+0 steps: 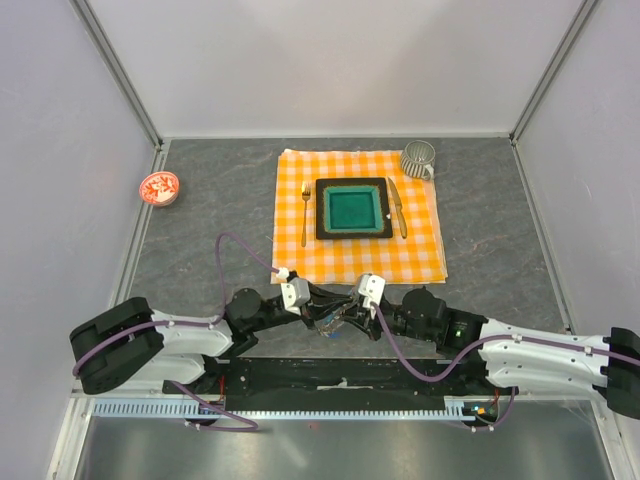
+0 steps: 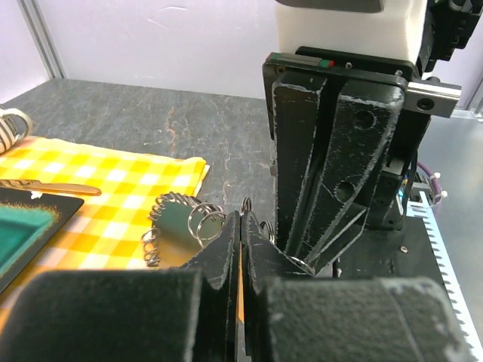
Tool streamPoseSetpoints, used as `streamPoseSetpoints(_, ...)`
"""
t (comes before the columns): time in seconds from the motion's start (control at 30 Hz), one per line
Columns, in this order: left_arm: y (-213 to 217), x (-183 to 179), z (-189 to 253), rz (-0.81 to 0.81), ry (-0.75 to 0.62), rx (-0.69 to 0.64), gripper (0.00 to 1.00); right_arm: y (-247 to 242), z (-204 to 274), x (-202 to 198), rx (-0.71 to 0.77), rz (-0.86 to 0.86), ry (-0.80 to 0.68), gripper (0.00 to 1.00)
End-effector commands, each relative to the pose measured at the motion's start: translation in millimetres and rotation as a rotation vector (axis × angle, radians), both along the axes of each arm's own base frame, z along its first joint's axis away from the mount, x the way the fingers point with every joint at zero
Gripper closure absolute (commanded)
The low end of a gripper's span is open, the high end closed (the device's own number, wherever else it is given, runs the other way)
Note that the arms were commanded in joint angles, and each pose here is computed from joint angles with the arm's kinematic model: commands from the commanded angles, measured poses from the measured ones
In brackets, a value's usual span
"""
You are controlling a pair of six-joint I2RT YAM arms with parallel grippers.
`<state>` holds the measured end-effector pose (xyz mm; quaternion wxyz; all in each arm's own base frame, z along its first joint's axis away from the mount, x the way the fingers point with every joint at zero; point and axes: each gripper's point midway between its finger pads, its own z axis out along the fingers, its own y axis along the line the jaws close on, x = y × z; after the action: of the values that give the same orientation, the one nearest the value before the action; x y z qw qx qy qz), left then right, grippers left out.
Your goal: Put the keys on the keyring
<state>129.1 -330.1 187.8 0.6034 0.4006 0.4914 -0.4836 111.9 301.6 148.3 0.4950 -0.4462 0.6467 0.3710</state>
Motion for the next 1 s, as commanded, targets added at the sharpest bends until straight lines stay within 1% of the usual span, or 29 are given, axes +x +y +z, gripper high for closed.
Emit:
streamPoseSetpoints(0.0, 19, -14, 107, -0.013, -0.214, -0.377, 0.98, 10, 52, 2, 0.126, 0.001, -0.052, 0.96)
streamPoseSetpoints(0.07, 25, -12, 108, 0.016, -0.226, -0.382, 0.98, -3, 51, 8, 0.108, -0.059, -0.042, 0.83)
streamPoseSetpoints(0.1, 30, -13, 108, 0.027, -0.229, -0.387, 0.98, -11, 50, 17, 0.089, -0.122, -0.045, 0.79)
streamPoseSetpoints(0.13, 32, -12, 107, 0.036, -0.228, -0.387, 0.98, -20, 42, 17, 0.040, -0.141, -0.033, 0.70)
streamPoseSetpoints(0.2, 36, -14, 105, 0.042, -0.237, -0.384, 0.98, -27, 50, 20, 0.022, -0.173, -0.027, 0.66)
streamPoseSetpoints(0.23, 38, -15, 106, 0.040, -0.239, -0.389, 0.98, -34, 42, 20, -0.031, -0.187, -0.012, 0.63)
streamPoseSetpoints(0.27, 38, -16, 106, 0.039, -0.243, -0.388, 0.98, -35, 51, 21, -0.025, -0.193, -0.013, 0.62)
streamPoseSetpoints(0.33, 42, -18, 104, 0.040, -0.244, -0.389, 0.98, -40, 50, 20, -0.060, -0.184, -0.004, 0.58)
streamPoseSetpoints(0.37, 43, -18, 104, 0.044, -0.248, -0.389, 0.98, -40, 57, 19, -0.056, -0.176, -0.006, 0.57)
streamPoseSetpoints(0.53, 47, -23, 103, 0.033, -0.257, -0.391, 0.98, -37, 62, 20, -0.070, -0.108, 0.011, 0.55)
streamPoseSetpoints(0.57, 48, -24, 103, 0.030, -0.258, -0.394, 0.98, -34, 65, 17, -0.073, -0.060, -0.005, 0.55)
streamPoseSetpoints(0.67, 50, -27, 104, 0.019, -0.264, -0.397, 0.98, -31, 67, 20, -0.080, -0.013, -0.014, 0.55)
streamPoseSetpoints(0.8, 53, -29, 106, 0.019, -0.270, -0.405, 0.98, -23, 67, 13, -0.086, 0.075, -0.016, 0.56)
streamPoseSetpoints(0.97, 51, -32, 105, -0.001, -0.274, -0.400, 0.98, -17, 68, 9, -0.086, 0.119, -0.028, 0.57)
